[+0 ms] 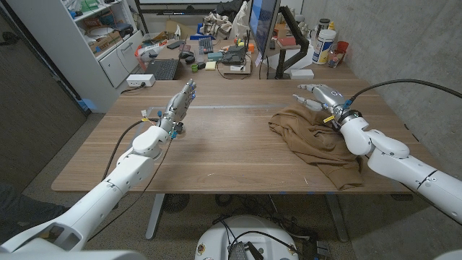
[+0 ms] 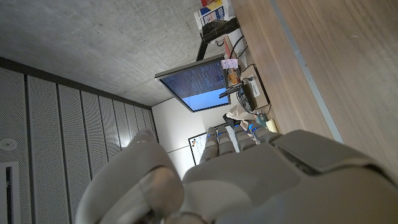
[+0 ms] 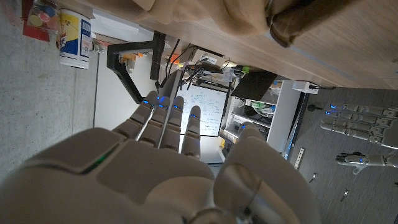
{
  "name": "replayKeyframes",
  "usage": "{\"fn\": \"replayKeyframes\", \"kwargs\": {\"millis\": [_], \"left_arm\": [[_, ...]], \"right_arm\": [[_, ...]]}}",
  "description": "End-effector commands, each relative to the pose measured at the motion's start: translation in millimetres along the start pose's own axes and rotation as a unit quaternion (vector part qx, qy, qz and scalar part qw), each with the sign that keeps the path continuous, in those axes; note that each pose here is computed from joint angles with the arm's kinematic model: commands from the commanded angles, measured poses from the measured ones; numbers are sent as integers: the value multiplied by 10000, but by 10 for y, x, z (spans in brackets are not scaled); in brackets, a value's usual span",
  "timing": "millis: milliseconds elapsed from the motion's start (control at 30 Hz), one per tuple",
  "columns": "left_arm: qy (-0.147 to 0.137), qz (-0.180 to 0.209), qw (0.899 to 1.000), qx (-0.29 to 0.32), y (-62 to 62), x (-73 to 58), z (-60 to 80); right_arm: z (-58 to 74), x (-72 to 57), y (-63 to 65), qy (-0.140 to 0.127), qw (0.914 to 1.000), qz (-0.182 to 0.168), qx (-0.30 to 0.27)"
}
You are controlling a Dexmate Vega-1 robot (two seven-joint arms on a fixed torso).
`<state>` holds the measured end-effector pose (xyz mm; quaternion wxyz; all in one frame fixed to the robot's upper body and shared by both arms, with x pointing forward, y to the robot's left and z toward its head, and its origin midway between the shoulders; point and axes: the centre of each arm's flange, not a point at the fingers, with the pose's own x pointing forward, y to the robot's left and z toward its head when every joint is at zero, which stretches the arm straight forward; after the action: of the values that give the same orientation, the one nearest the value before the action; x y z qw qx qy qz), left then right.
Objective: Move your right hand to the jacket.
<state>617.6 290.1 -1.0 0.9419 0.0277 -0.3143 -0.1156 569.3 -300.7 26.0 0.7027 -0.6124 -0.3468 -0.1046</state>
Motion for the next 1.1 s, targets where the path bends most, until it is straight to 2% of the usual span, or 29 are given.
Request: {"fn": "replayKeyframes", "kwargs": {"millis": [33,567,1100], "left_arm": [[-7,5,10000,0,13,-16,-2],[3,4,10000,19,8,-30,3],[-1,-18,10000,44,-4,-30,14]], "right_arm": [[-28,-15,53,134,9995,246,-156],[-14,-3,119,150,9974,556,-444],[-31,-10,190,235,9955,717,-570]]}}
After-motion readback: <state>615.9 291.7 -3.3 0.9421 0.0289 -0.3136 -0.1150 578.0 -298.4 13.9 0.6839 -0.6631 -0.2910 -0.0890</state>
